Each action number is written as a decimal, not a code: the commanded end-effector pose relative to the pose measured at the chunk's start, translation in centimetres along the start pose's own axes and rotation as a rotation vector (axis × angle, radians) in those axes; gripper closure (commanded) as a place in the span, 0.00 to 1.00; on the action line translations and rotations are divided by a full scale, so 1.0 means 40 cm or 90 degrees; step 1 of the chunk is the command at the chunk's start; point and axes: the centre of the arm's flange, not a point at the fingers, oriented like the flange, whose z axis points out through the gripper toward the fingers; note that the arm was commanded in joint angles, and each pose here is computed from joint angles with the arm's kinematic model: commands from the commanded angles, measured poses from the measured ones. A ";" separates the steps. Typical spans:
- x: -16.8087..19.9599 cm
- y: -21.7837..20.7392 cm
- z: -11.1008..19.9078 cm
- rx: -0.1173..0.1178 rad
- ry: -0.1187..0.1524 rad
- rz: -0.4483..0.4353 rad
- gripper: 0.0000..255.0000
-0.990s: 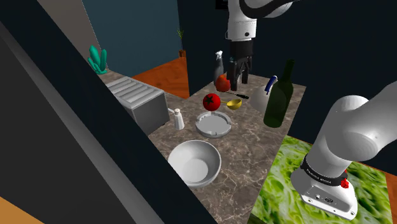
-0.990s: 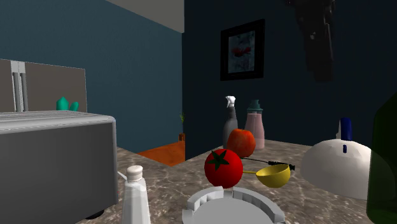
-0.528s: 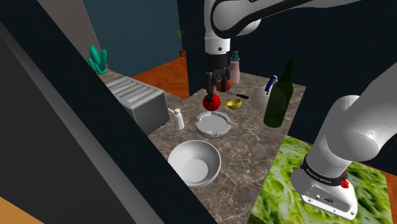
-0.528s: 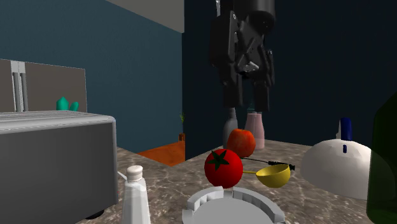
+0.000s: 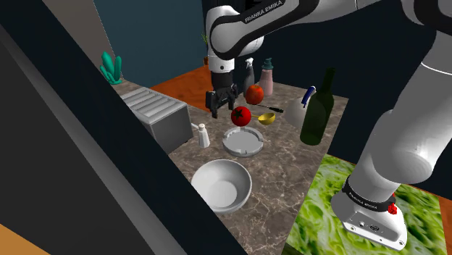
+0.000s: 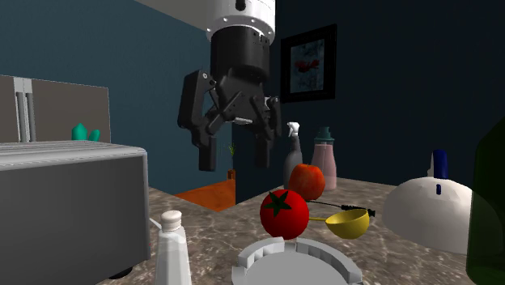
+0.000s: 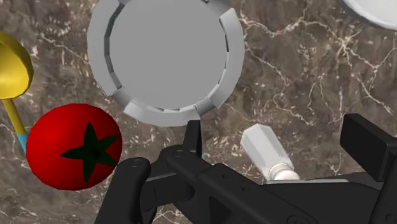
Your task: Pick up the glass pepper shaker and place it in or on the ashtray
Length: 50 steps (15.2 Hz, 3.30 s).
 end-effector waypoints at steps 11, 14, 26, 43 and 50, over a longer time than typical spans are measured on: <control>0.248 -0.081 0.152 0.003 0.023 0.020 0.00; 0.249 -0.081 0.191 0.003 0.023 0.020 0.00; 0.250 -0.082 0.212 0.003 0.023 0.020 1.00; 0.241 -0.096 0.081 0.003 0.023 0.020 1.00; 0.234 -0.105 -0.010 0.003 0.023 0.020 1.00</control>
